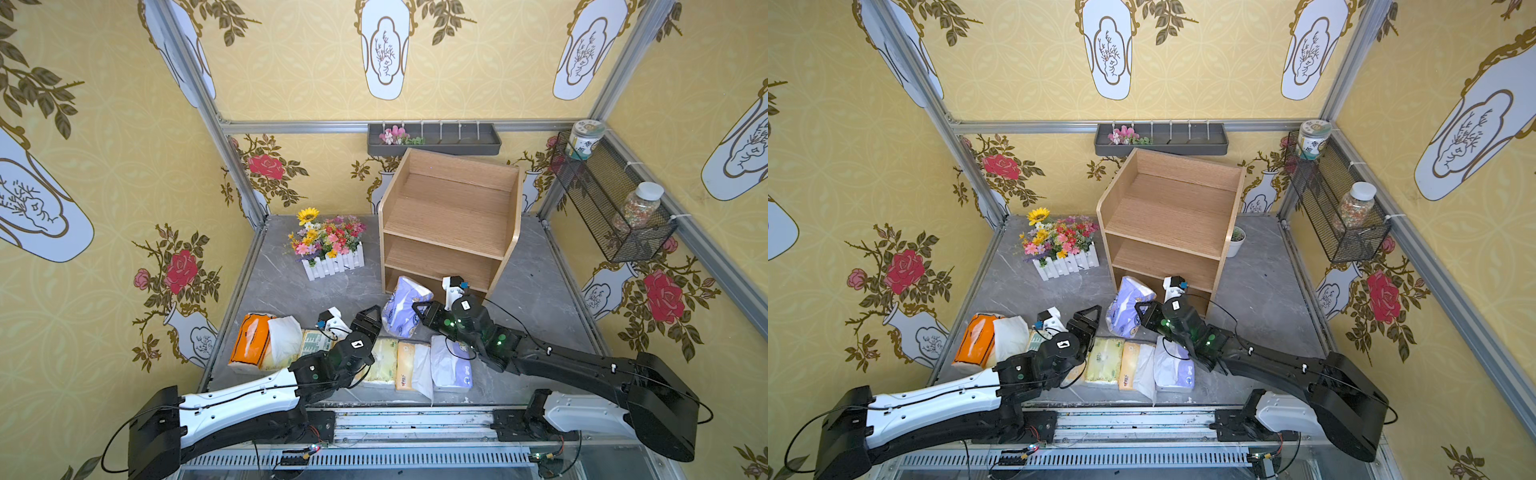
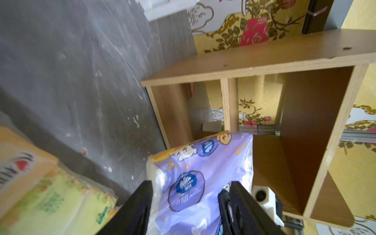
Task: Remove the tissue boxes from the shelf
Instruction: Pick up a box of tissues from the shelf, then place the box of tissues at the center of the board.
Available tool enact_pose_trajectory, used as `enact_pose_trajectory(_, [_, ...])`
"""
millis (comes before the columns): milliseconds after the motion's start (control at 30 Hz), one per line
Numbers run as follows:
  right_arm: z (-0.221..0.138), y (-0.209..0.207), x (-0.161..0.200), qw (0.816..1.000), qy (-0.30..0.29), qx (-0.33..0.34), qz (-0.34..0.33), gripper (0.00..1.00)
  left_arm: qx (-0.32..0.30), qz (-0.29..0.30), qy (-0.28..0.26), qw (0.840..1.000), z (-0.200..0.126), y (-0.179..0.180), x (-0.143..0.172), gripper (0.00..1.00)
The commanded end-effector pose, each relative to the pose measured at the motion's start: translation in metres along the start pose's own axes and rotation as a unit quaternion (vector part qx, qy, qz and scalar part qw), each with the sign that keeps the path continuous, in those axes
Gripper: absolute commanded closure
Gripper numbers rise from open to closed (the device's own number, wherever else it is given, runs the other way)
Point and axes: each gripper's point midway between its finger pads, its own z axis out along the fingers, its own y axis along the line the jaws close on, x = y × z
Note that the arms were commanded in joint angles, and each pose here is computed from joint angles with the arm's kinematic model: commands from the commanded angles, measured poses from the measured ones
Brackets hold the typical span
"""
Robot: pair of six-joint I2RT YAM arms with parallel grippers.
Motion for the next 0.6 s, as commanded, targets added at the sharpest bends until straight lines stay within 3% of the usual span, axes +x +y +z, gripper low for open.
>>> enact_pose_trajectory(0, [0.012, 0.008, 0.01, 0.998, 0.034, 0.002, -0.045, 0.81, -0.051, 0.121, -0.069, 0.989, -0.008, 0.019, -0.033, 0.34])
enact_pose_trajectory(200, [0.04, 0.016, 0.016, 0.994, 0.065, 0.013, -0.09, 0.81, -0.048, 0.126, -0.059, 0.989, -0.006, 0.019, -0.047, 0.35])
enact_pose_trajectory(567, [0.092, 0.021, 0.021, 0.992, 0.078, 0.018, -0.094, 0.81, -0.043, 0.113, -0.062, 0.991, -0.01, 0.026, -0.06, 0.39])
